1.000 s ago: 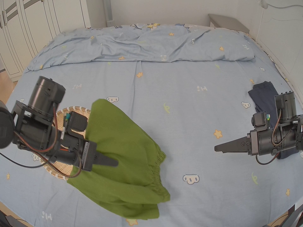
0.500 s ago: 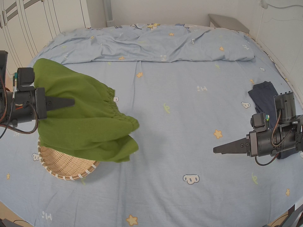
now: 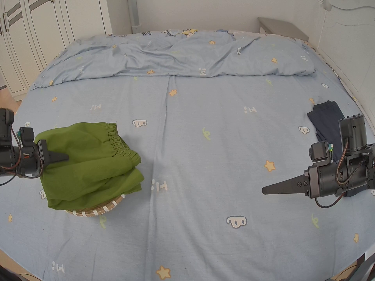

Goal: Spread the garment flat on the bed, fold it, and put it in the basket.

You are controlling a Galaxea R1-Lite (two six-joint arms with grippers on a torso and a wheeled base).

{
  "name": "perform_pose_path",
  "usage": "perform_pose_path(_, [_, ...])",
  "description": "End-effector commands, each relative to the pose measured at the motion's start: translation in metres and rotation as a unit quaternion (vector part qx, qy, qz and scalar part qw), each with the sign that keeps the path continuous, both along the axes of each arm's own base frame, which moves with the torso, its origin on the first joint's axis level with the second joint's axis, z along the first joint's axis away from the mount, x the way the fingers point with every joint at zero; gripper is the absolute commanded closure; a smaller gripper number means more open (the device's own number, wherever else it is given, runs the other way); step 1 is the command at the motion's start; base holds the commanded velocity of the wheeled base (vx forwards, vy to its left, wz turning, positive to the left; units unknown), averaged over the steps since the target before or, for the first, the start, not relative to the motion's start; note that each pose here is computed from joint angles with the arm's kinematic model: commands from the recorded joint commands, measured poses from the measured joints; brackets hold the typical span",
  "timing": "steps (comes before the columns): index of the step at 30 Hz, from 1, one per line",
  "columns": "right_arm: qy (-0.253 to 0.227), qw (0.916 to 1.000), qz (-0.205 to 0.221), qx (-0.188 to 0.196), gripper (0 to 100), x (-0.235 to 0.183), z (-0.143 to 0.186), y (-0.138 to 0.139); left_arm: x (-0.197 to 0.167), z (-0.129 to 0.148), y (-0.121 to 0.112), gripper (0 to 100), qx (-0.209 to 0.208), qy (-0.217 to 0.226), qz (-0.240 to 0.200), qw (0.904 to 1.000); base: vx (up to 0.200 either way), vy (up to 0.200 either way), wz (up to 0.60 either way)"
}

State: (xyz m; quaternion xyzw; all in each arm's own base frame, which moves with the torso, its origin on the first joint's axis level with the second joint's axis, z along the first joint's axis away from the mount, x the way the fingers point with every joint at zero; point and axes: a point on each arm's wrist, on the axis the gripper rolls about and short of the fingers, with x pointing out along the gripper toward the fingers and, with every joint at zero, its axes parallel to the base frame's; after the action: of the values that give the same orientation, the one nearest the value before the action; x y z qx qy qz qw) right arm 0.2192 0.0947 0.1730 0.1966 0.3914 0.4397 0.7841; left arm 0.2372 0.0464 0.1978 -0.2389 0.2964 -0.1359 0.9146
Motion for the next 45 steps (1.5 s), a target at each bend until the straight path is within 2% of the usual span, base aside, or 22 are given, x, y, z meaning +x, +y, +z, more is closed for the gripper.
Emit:
perform_pose_path(1, [0.002, 0.9999, 0.017, 0.000, 0, -0.006, -0.001, 0.006, 0.009, -0.038, 0.021, 100, -0.029, 0.079, 0.036, 0.9958, 0.000, 0.000, 0.00])
perform_pose_path(5, [0.003, 0.9998, 0.018, -0.001, 0, -0.007, -0.001, 0.007, 0.010, -0.038, 0.023, 100, -0.036, 0.103, 0.044, 0.9931, 0.000, 0.000, 0.00])
perform_pose_path(6, [0.003, 0.9998, 0.020, -0.001, 0, -0.007, -0.001, 0.007, 0.010, -0.034, 0.023, 100, -0.044, 0.130, 0.046, 0.9895, 0.000, 0.000, 0.00])
perform_pose_path(7, [0.003, 0.9998, 0.020, -0.001, 0, -0.007, -0.001, 0.007, 0.010, -0.034, 0.023, 100, -0.044, 0.130, 0.046, 0.9895, 0.000, 0.000, 0.00])
perform_pose_path(8, [0.002, 0.9998, 0.021, -0.001, 0, -0.008, -0.001, 0.007, 0.013, -0.029, 0.024, 100, -0.050, 0.157, 0.045, 0.9853, 0.000, 0.000, 0.00])
perform_pose_path(11, [0.003, 0.9998, 0.021, -0.001, 0, -0.008, -0.002, 0.007, 0.019, -0.028, 0.025, 100, -0.058, 0.189, 0.044, 0.9793, 0.000, 0.000, 0.00])
perform_pose_path(21, [0.005, 0.9997, 0.024, -0.003, 0, -0.008, -0.003, 0.009, 0.045, -0.057, 0.032, 100, -0.070, 0.243, 0.041, 0.9667, 0.000, 0.000, 0.00])
perform_pose_path(26, [0.007, 0.9997, 0.024, -0.003, 0, -0.008, -0.004, 0.009, 0.053, -0.069, 0.035, 100, -0.048, 0.265, 0.061, 0.9612, 0.000, 0.000, 0.00])
perform_pose_path(30, [0.007, 0.9997, 0.024, -0.003, 0, -0.008, -0.005, 0.009, 0.052, -0.068, 0.034, 100, -0.045, 0.268, 0.063, 0.9604, 0.000, 0.000, 0.00])
perform_pose_path(31, [0.007, 0.9997, 0.024, -0.003, 0, -0.008, -0.005, 0.009, 0.052, -0.067, 0.034, 0, -0.045, 0.266, 0.064, 0.9608, 0.000, 0.000, 0.00])
perform_pose_path(35, [0.007, 0.9997, 0.025, -0.003, 0, -0.008, -0.005, 0.010, 0.050, -0.064, 0.034, 0, -0.045, 0.263, 0.065, 0.9614, 0.000, 0.000, 0.00])
perform_pose_path(36, [0.007, 0.9997, 0.025, -0.003, 0, -0.008, -0.005, 0.010, 0.045, -0.054, 0.032, 0, -0.042, 0.249, 0.067, 0.9654, 0.000, 0.000, 0.00])
perform_pose_path(38, [0.007, 0.9997, 0.025, -0.003, 0, -0.008, -0.005, 0.010, 0.041, -0.047, 0.031, 0, -0.040, 0.241, 0.068, 0.9673, 0.000, 0.000, 0.00])
perform_pose_path(39, [0.007, 0.9997, 0.024, -0.003, 0, -0.008, -0.004, 0.009, 0.032, -0.032, 0.028, 0, -0.035, 0.226, 0.069, 0.9710, 0.000, 0.000, 0.00])
perform_pose_path(40, [0.007, 0.9997, 0.024, -0.003, 0, -0.008, -0.004, 0.009, 0.032, -0.032, 0.028, 0, -0.035, 0.226, 0.069, 0.9710, 0.000, 0.000, 0.00])
perform_pose_path(42, [0.004, 0.9997, 0.023, -0.002, 0, -0.008, -0.003, 0.009, 0.011, -0.005, 0.022, 0, -0.020, 0.199, 0.076, 0.9769, 0.000, 0.000, 0.00])
perform_pose_path(43, [0.005, 0.9997, 0.023, -0.002, 0, -0.008, -0.004, 0.009, 0.010, -0.004, 0.022, 0, -0.018, 0.198, 0.076, 0.9771, 0.000, 0.000, 0.00])
perform_pose_path(45, [0.002, 0.9997, 0.023, -0.002, 0, -0.008, -0.003, 0.008, -0.009, 0.017, 0.016, 0, 0.004, 0.184, 0.092, 0.9787, 0.000, 0.000, 0.00])
